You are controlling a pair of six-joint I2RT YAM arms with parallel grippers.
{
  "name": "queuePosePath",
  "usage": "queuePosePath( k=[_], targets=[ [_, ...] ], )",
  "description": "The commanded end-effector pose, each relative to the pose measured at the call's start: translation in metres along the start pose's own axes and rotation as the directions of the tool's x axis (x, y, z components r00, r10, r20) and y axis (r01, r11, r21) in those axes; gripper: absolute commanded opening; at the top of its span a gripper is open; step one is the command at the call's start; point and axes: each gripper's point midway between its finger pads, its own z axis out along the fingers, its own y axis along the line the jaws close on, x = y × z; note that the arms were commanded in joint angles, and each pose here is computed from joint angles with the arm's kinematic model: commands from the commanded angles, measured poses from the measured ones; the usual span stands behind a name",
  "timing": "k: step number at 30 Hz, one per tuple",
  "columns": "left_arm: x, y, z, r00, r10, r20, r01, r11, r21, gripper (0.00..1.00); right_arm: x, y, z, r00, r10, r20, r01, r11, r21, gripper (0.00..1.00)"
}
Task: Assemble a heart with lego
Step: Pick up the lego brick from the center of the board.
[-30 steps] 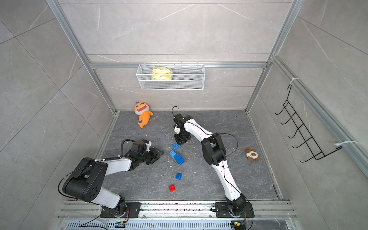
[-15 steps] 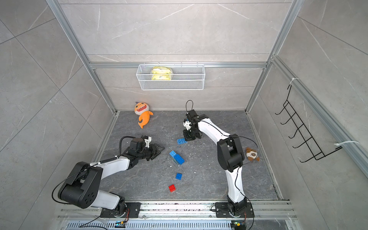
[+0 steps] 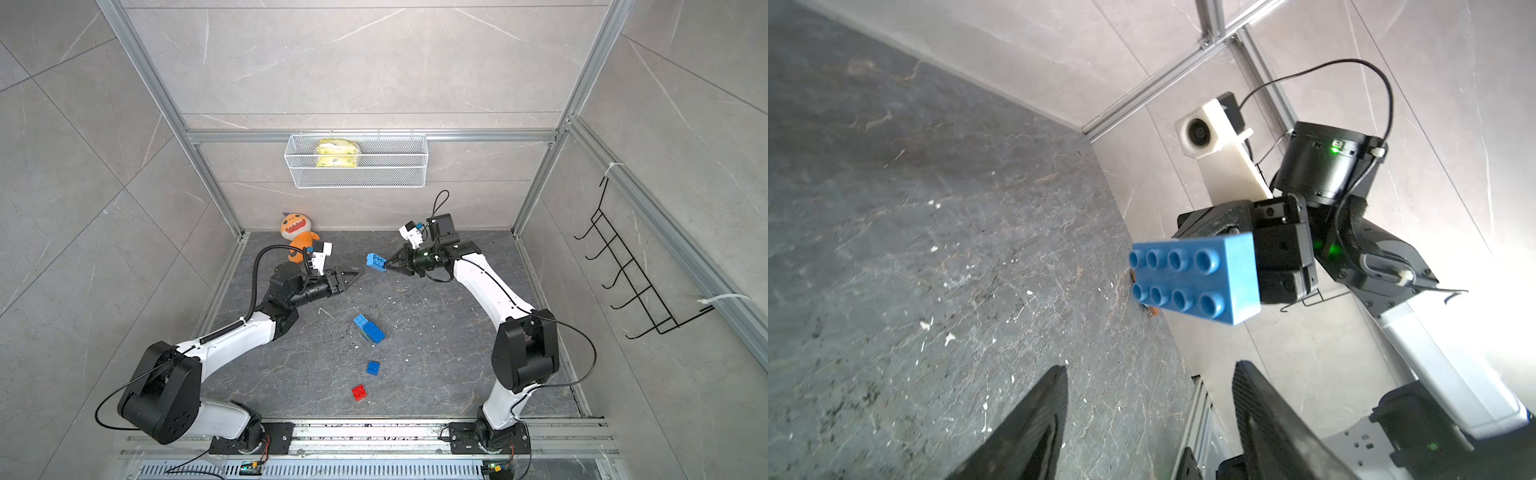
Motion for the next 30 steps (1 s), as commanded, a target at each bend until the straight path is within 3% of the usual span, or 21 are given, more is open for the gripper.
queuePosePath(
  k=[1,4,7,12,14,17,21,30],
  targets=[
    [-0.016,-0.052,0.001,0.969,0.241,0.046,-0.245,0.958,0.15,0.69,-0.001,0.029,-0.012,0.999,0.036,-0.01,-0.037,0.989,-0.143,0.04],
    [-0.005,-0.077,0.002,0.898,0.436,0.055,-0.434,0.863,0.259,0.7,-0.002,0.035,-0.015,0.998,0.056,-0.013,-0.058,0.982,-0.178,0.05],
    [-0.002,-0.071,0.008,0.818,0.574,0.038,-0.566,0.792,0.23,0.71,0.001,0.041,-0.018,0.997,0.063,-0.035,-0.068,0.977,-0.203,0.05],
    [-0.008,-0.078,0.02,0.697,0.716,0.044,-0.698,0.662,0.274,0.7,0.007,0.046,-0.02,0.996,0.067,-0.06,-0.079,0.973,-0.217,0.05],
    [-0.015,-0.075,0.024,0.663,0.747,0.062,-0.736,0.633,0.24,0.71,0.008,0.048,-0.022,0.995,0.066,-0.069,-0.08,0.971,-0.227,0.05],
    [-0.017,-0.066,0.028,0.574,0.817,0.066,-0.809,0.552,0.201,0.7,0.012,0.053,-0.024,0.995,0.06,-0.079,-0.078,0.967,-0.243,0.06],
    [-0.016,-0.061,0.034,0.522,0.849,0.078,-0.841,0.498,0.211,0.7,0.016,0.057,-0.026,0.994,0.056,-0.092,-0.078,0.963,-0.26,0.06],
    [-0.036,-0.057,0.033,0.536,0.831,0.15,-0.841,0.51,0.182,0.7,0.021,0.058,-0.028,0.992,0.05,-0.113,-0.078,0.962,-0.261,0.06]
  ],
)
